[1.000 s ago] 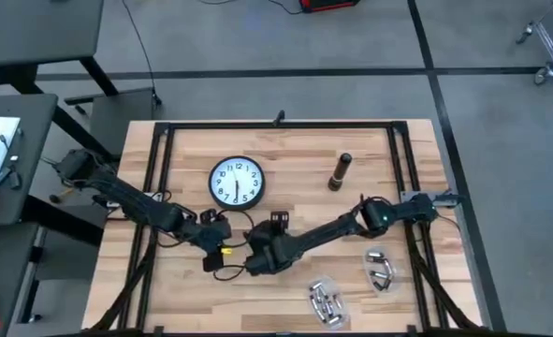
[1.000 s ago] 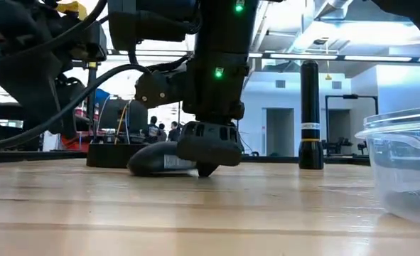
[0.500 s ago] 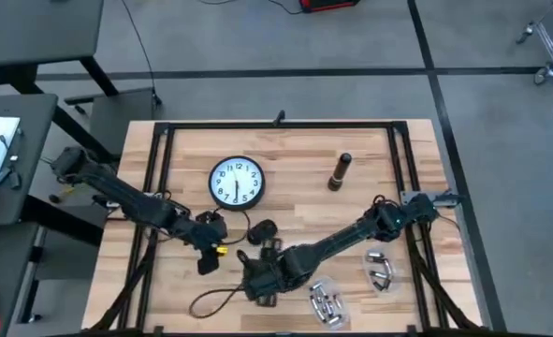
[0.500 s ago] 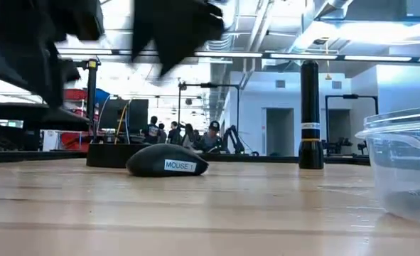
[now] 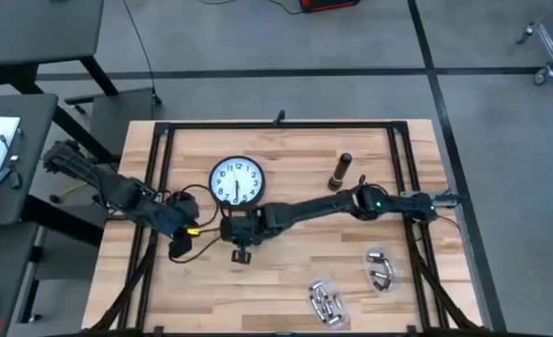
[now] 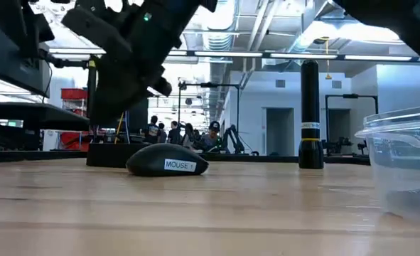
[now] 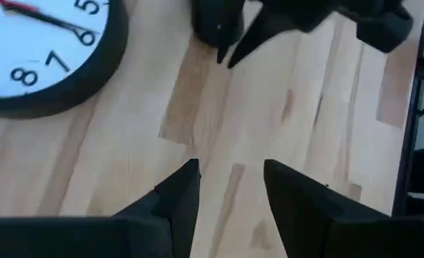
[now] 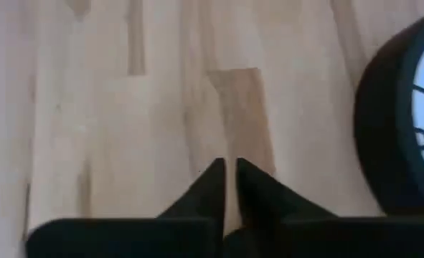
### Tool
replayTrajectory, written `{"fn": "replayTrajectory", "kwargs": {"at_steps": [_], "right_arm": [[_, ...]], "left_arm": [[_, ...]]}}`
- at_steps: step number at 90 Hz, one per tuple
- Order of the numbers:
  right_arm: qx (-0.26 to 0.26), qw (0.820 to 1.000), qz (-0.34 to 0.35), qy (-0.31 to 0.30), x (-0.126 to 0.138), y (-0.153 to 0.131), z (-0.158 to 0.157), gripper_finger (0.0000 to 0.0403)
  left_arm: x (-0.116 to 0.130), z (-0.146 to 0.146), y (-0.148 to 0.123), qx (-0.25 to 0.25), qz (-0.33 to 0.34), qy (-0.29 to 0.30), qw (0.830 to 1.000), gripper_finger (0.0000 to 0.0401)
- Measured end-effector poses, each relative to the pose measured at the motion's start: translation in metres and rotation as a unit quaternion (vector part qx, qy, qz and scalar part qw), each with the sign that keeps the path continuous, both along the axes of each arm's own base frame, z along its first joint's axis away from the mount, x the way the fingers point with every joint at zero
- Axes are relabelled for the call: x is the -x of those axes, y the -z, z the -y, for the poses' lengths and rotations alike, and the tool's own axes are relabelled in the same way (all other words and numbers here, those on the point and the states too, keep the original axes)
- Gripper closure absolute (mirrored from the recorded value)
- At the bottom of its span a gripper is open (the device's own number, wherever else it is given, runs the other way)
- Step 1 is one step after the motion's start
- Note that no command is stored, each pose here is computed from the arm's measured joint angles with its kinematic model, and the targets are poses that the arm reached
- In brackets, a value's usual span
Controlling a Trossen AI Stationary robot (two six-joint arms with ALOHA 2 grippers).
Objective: Insert battery
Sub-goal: Adjust the black computer mouse
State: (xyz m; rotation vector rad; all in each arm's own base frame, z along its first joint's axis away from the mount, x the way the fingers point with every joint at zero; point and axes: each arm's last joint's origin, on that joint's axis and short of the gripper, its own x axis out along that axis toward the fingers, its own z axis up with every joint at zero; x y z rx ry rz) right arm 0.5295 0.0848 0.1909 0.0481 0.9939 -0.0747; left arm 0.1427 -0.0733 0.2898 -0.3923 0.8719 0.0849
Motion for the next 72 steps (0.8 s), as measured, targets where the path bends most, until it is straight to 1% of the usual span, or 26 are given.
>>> {"fn": "replayTrajectory", "kwargs": {"at_steps": [8,14,31,43,51,56,64,68,72], "right_arm": [[0.005,1.0,-0.024,0.0,0.001,0.012,0.004,0.0392],[0.006,0.998,-0.064,-0.002,0.007,0.019,0.006,0.0391],[0.028,0.99,-0.134,-0.026,0.019,0.024,0.005,0.0401],[0.044,0.975,-0.216,-0.014,0.034,0.028,0.013,0.0402],[0.046,0.961,-0.274,0.003,0.045,0.029,0.02,0.0402],[0.046,0.951,-0.304,0.014,0.051,0.028,0.022,0.0402],[0.044,0.944,-0.326,0.02,0.061,0.014,0.023,0.0403],[0.038,0.947,-0.317,0.018,0.064,0.002,0.021,0.0403],[0.033,0.956,-0.292,0.016,0.068,-0.016,0.016,0.0403]], "left_arm": [[0.0,0.0,0.001,-0.001,-0.003,-0.002,1.0,0.0265],[-0.002,0.001,0.001,-0.004,-0.002,-0.005,1.0,0.0265],[-0.002,0.0,0.001,-0.008,0.0,-0.005,1.0,0.0265],[-0.003,-0.001,0.002,-0.013,0.003,-0.021,1.0,0.0265],[-0.003,-0.002,0.003,-0.013,0.0,-0.032,0.999,0.0265],[-0.004,-0.002,0.004,-0.013,-0.002,-0.042,0.999,0.0265],[-0.008,-0.004,0.005,-0.005,-0.008,-0.054,0.998,0.0265],[-0.008,-0.006,0.004,-0.001,-0.007,-0.049,0.999,0.0265],[-0.01,-0.006,0.003,-0.001,-0.005,-0.042,0.999,0.0265]]}}
